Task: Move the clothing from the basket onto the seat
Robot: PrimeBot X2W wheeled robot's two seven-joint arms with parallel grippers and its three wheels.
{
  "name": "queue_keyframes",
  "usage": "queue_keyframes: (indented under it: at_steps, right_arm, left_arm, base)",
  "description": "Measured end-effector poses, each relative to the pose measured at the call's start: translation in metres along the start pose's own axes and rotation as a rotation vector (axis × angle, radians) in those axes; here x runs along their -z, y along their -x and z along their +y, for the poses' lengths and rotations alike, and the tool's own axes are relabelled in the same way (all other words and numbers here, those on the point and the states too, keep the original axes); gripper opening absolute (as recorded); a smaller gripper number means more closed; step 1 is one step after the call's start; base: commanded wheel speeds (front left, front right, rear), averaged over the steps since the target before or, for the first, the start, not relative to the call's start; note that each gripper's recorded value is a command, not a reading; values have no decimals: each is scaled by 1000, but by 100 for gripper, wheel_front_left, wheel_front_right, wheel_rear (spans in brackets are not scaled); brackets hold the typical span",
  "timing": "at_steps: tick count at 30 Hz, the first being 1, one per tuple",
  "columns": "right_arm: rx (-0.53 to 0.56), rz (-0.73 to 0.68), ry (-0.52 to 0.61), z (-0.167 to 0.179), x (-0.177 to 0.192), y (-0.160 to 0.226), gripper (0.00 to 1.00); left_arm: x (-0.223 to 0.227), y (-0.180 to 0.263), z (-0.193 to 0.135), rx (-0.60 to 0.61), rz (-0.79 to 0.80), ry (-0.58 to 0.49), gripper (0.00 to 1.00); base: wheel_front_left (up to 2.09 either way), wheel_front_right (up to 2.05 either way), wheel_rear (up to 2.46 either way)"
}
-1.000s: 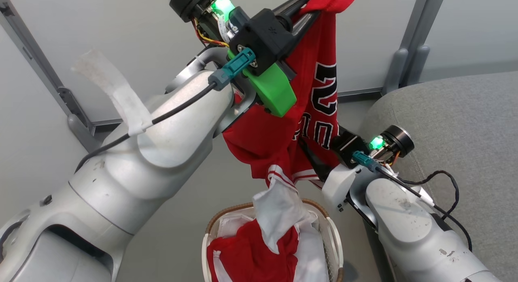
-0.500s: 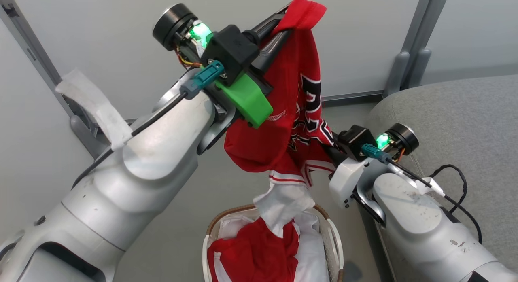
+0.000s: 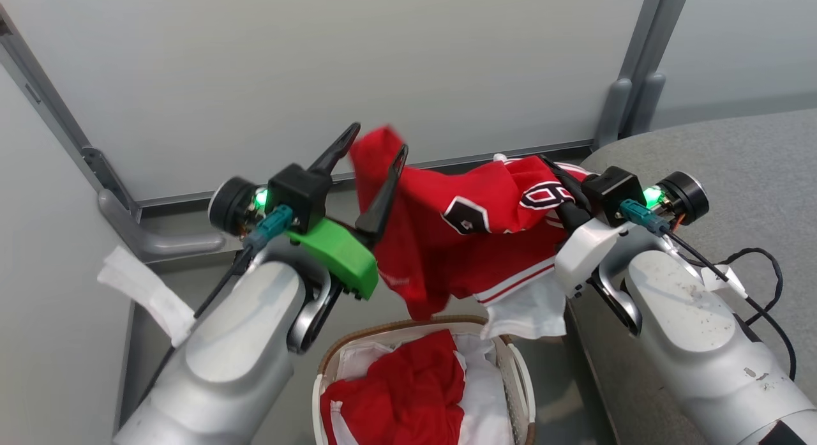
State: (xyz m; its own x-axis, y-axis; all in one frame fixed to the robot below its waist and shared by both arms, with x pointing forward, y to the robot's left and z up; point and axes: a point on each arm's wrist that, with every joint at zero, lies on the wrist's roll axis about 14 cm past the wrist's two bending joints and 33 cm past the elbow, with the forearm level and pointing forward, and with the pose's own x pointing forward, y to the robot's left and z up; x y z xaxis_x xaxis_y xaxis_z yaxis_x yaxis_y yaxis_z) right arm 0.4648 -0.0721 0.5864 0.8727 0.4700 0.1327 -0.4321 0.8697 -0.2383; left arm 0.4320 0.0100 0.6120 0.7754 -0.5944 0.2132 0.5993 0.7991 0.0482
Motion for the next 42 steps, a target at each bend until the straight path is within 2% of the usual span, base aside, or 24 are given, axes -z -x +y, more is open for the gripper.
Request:
queue_keyframes:
  at_steps: [11, 20, 31, 42]
  right_arm:
    - [99, 2, 17, -33, 4, 19, 0]
    - [170, 9, 26, -55, 7, 36, 0]
    - [281, 35, 74, -95, 6, 72, 0]
    - [497, 99, 112, -161, 13, 142, 0]
  left_arm:
    - [82, 55, -8, -101, 158, 147, 100]
    - [105, 69, -19, -112, 204, 183, 100]
    - [107, 42, -66, 27, 190, 211, 100]
    - [115, 12, -135, 246, 204, 262, 100]
  base:
    - [0, 0, 0]
    - [0, 0, 0]
    - [0, 0, 0]
    - [0, 0, 0]
